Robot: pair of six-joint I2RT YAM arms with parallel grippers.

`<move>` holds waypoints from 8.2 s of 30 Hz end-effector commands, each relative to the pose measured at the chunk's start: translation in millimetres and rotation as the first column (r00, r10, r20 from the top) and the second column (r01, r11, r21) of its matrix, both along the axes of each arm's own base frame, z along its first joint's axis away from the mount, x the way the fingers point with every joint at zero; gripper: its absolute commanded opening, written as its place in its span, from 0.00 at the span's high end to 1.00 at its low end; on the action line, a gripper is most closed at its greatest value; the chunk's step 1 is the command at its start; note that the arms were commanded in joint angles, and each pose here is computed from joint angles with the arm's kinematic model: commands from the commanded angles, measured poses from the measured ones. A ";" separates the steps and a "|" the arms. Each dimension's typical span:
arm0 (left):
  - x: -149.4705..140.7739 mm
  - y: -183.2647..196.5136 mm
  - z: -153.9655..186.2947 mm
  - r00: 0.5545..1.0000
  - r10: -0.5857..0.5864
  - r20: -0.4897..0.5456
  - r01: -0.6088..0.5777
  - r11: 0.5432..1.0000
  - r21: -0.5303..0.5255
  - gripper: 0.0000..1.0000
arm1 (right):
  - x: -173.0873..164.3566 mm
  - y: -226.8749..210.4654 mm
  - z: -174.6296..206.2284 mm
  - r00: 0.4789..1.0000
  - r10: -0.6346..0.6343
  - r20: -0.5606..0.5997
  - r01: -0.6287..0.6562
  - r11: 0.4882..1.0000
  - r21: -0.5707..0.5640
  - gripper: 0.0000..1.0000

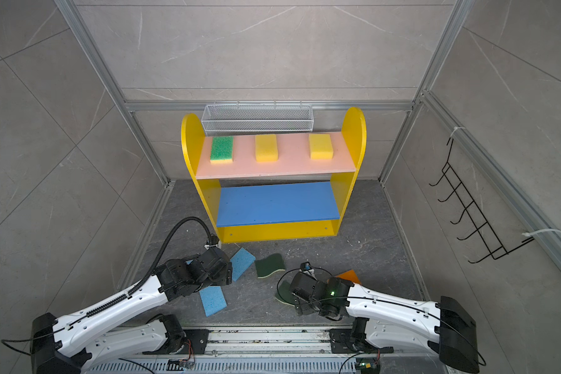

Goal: Arrange cleaning sponges on a shelf
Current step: Rotate the cleaning sponge at the bottom-center of the table, then pick up the cleaning sponge from the bottom-center of the table, then place the cleaning sponge at the shelf.

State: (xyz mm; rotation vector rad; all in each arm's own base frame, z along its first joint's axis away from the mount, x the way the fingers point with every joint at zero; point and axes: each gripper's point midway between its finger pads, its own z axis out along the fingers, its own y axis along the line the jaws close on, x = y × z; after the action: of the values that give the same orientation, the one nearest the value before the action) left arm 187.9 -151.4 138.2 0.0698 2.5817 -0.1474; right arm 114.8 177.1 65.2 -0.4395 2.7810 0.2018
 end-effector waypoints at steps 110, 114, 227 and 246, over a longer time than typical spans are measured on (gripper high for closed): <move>8.6 13.9 25.6 0.995 0.075 0.066 -0.077 0.996 0.037 0.25 | 30.7 -13.3 -18.3 0.977 -0.205 0.057 0.209 0.976 -0.069 0.09; 6.1 16.0 24.2 0.995 0.078 0.065 -0.080 0.996 0.029 0.25 | 18.0 -8.6 -32.5 0.971 -0.239 0.003 0.239 0.970 -0.032 0.08; 36.3 -5.0 93.7 0.937 -0.023 0.347 0.048 0.997 -0.062 0.26 | 235.5 -18.2 143.3 0.806 -0.284 0.520 0.301 0.952 0.054 0.29; 48.9 -31.9 103.1 0.915 -0.083 0.395 0.126 0.989 -0.084 0.26 | 273.1 -34.1 147.8 0.770 -0.337 0.543 0.337 0.936 0.102 0.29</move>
State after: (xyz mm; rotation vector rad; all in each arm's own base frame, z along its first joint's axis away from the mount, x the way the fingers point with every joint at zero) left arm 233.4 -174.9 228.9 0.1585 2.2101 -0.2445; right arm 377.6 140.9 203.0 0.0253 2.2610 -0.0315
